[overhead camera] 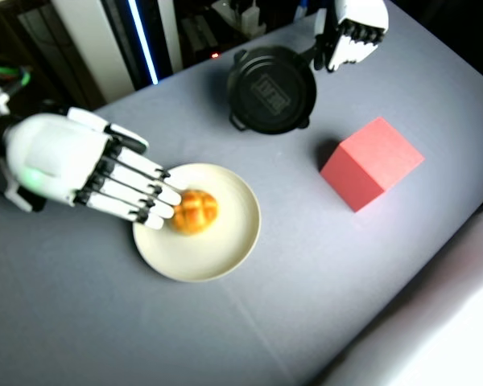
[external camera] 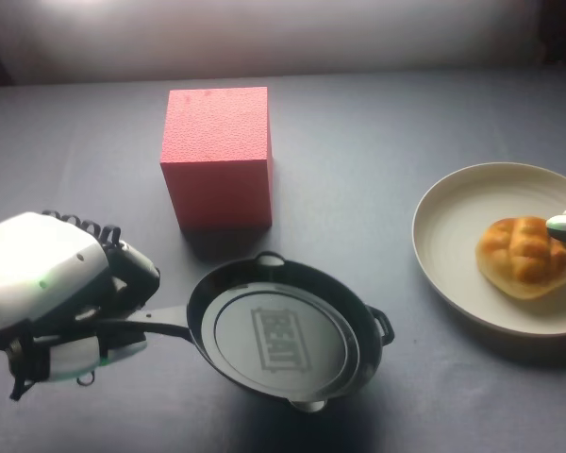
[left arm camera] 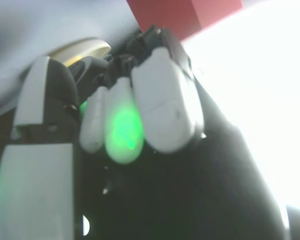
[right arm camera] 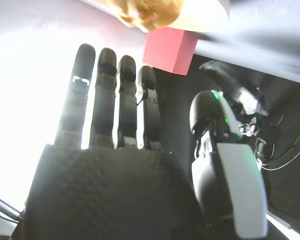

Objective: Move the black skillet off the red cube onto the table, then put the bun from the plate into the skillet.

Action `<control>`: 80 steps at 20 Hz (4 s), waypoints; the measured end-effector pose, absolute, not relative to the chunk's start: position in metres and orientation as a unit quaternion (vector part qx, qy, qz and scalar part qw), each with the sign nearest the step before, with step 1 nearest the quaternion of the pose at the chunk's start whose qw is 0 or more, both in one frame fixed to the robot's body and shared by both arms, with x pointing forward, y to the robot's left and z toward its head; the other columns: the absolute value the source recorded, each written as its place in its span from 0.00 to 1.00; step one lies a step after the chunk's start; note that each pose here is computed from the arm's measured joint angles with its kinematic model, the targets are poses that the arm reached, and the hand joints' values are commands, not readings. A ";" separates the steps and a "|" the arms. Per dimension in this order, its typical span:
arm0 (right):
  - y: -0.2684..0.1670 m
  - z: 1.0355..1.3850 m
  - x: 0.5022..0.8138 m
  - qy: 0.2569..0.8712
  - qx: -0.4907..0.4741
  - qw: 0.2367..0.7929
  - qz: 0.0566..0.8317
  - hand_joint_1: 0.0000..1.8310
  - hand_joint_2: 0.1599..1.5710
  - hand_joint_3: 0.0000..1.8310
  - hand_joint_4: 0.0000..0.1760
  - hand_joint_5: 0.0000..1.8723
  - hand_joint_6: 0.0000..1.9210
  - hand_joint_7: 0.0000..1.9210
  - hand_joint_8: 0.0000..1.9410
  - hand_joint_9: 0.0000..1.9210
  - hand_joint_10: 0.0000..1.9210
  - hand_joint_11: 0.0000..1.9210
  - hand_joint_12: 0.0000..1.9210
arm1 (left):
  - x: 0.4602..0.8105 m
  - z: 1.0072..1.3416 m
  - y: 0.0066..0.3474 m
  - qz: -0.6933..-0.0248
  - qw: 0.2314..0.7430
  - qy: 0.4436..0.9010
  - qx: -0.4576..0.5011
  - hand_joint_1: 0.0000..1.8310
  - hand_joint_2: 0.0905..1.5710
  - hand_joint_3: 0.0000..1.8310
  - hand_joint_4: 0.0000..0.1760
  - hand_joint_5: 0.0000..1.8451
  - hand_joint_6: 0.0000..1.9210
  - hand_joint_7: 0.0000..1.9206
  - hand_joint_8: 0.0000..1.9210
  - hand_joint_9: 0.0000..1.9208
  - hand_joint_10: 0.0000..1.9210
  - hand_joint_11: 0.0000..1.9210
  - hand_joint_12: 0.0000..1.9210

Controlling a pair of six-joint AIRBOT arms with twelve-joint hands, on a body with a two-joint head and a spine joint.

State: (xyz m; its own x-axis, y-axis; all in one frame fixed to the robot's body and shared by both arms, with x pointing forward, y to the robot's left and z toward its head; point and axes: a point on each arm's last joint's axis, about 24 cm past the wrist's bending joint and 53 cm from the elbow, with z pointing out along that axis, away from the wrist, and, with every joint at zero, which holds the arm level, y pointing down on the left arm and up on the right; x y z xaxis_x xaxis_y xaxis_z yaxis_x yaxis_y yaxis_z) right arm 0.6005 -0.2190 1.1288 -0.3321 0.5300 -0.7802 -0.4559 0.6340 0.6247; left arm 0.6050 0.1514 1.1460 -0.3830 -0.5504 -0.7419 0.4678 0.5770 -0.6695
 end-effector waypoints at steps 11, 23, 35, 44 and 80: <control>-0.220 1.128 0.601 0.696 0.028 0.577 0.426 0.19 0.85 0.00 0.00 0.23 0.00 0.24 0.00 0.25 0.00 0.13 0.32 | 0.607 1.137 0.159 -0.429 0.556 0.712 -0.022 0.45 0.80 0.00 0.89 0.32 0.80 0.20 0.95 0.24 0.98 0.27 1.00; -0.220 1.128 0.601 0.696 0.029 0.578 0.426 0.19 0.85 0.00 0.00 0.23 0.00 0.23 0.00 0.23 0.00 0.12 0.32 | 0.605 1.136 0.165 -0.421 0.554 0.718 -0.023 0.49 0.78 0.00 0.92 0.39 0.72 0.18 0.74 0.17 0.76 0.11 0.87; -0.221 1.127 0.600 0.698 0.030 0.576 0.425 0.19 0.84 0.00 0.00 0.23 0.00 0.24 0.00 0.24 0.00 0.14 0.28 | 0.614 1.137 0.174 -0.404 0.578 0.708 -0.045 0.44 0.65 0.00 0.00 0.28 0.03 0.25 0.14 0.19 0.30 0.02 0.68; -0.220 1.129 0.603 0.695 0.028 0.579 0.425 0.38 0.72 0.00 0.03 0.23 0.00 0.23 0.00 0.22 0.00 0.06 0.46 | 0.600 1.182 0.189 -0.409 0.629 0.661 -0.035 0.29 0.55 0.00 0.38 0.02 0.00 0.00 0.00 0.01 0.00 0.00 0.19; -0.113 1.210 0.633 0.609 -0.102 0.604 0.505 0.66 0.70 0.00 0.04 0.46 0.57 0.49 0.60 0.40 0.51 0.29 0.69 | 0.577 1.214 0.209 -0.404 0.673 0.619 -0.030 0.30 0.63 0.00 0.75 0.02 0.00 0.03 0.00 0.03 0.00 0.00 0.22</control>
